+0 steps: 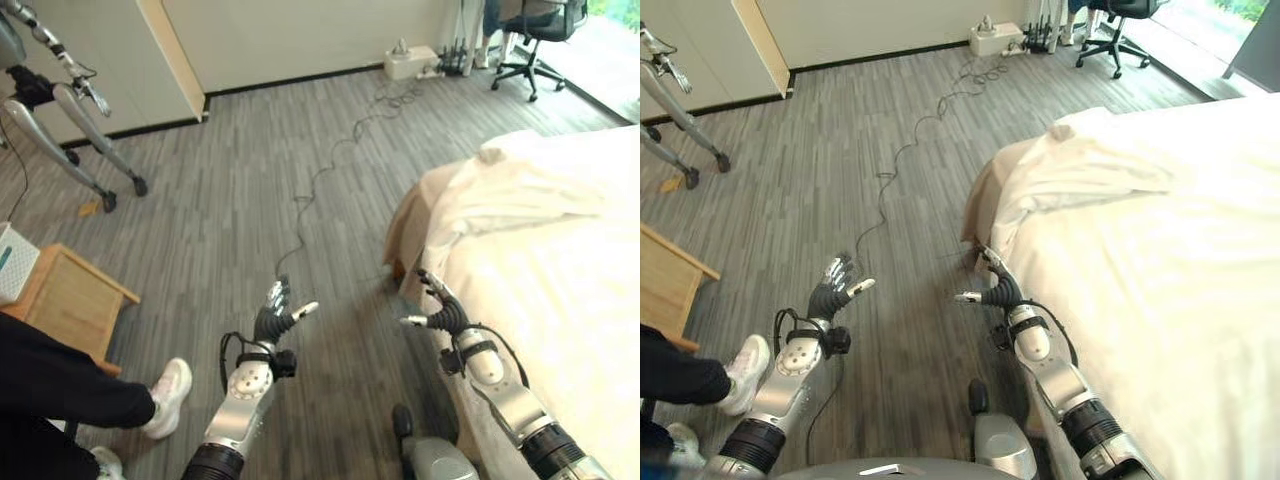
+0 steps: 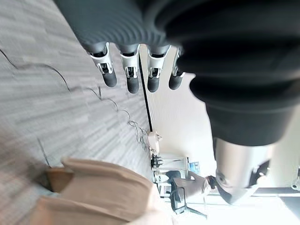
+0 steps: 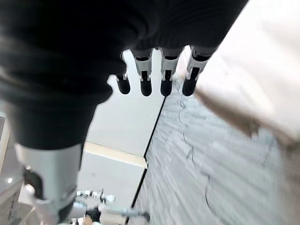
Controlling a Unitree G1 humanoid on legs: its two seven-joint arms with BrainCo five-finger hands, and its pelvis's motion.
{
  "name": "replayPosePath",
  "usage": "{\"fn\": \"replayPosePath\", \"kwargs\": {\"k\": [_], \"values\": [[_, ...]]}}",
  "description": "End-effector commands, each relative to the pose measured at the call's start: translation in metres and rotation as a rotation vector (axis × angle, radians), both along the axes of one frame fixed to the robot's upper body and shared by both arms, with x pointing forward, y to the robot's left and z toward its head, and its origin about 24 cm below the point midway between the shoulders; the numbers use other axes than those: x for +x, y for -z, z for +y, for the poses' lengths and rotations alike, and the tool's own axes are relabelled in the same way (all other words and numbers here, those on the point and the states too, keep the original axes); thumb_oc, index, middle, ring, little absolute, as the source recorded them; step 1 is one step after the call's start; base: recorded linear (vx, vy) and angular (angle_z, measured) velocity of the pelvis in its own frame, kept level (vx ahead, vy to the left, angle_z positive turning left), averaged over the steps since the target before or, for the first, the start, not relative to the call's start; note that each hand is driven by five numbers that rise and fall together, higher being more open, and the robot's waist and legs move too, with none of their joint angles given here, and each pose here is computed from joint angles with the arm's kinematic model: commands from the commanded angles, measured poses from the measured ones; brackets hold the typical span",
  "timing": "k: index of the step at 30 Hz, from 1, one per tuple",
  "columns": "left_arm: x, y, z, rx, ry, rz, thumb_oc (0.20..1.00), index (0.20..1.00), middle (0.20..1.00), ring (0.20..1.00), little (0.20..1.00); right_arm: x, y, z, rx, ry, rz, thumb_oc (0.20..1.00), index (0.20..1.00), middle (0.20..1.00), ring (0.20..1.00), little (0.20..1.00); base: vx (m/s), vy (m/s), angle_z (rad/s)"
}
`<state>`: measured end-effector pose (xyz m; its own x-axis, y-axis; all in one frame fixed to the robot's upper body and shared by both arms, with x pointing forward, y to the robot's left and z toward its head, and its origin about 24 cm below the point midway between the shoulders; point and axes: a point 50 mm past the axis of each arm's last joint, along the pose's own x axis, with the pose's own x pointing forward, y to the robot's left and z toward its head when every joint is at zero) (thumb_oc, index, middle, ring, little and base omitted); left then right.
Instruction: Making the bed.
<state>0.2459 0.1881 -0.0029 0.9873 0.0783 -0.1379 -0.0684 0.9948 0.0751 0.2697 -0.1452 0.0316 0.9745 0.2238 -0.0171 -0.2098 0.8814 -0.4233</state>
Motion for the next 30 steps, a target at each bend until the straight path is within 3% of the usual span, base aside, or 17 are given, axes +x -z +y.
{"fn": "replayPosePath", "kwargs": {"k": [1,10,25,30], "values": [[0.009,-0.029,0.010,0.041,0.013,-0.143,1.000,1.000,1.000,1.000,1.000,0.006,-0.029,0.016,0.075,-0.068,-0.138,1.000,1.000,1.000,1.000,1.000,0.29,-0.377,-0.53],[0.003,-0.027,-0.001,-0.024,0.022,-0.146,1.000,1.000,1.000,1.000,1.000,-0.003,-0.014,-0.008,-0.015,0.015,-0.094,1.000,1.000,1.000,1.000,1.000,0.23,-0.049,-0.55],[0.005,-0.027,-0.001,0.033,0.052,-0.137,1.000,1.000,1.000,1.000,1.000,-0.004,-0.006,0.011,0.007,-0.018,-0.059,1.000,1.000,1.000,1.000,1.000,0.07,0.102,0.60],[0.010,-0.032,-0.003,0.050,0.060,-0.154,1.000,1.000,1.000,1.000,1.000,-0.005,-0.005,0.016,0.015,-0.029,-0.059,1.000,1.000,1.000,1.000,1.000,0.02,0.049,-0.07]]}}
